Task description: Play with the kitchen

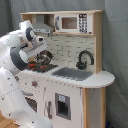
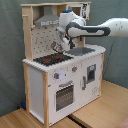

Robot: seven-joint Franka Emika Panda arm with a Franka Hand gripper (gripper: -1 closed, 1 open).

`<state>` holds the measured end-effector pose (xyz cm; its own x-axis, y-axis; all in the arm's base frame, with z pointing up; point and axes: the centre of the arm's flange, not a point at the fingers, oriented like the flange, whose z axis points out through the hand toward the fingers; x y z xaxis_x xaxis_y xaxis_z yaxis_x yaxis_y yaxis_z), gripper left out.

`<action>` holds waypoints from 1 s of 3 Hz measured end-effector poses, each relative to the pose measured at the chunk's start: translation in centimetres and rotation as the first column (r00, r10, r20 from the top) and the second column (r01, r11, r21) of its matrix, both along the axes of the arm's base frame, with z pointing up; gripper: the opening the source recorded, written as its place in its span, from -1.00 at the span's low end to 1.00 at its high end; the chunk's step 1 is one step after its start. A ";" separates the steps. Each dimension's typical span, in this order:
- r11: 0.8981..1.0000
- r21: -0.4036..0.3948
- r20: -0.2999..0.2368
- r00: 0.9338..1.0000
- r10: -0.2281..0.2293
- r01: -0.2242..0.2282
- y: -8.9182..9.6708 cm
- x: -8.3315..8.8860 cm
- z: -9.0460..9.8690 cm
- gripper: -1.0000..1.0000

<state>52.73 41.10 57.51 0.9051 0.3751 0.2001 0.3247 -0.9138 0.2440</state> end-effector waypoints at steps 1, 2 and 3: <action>0.999 0.015 0.013 0.999 0.041 -0.041 2.1 -0.4 0.9 -1.00; 0.994 0.019 0.005 0.994 0.106 -0.106 6.7 -2.5 -0.4 -1.00; 0.995 0.022 0.014 0.995 0.094 -0.094 8.4 -2.6 -0.7 -1.00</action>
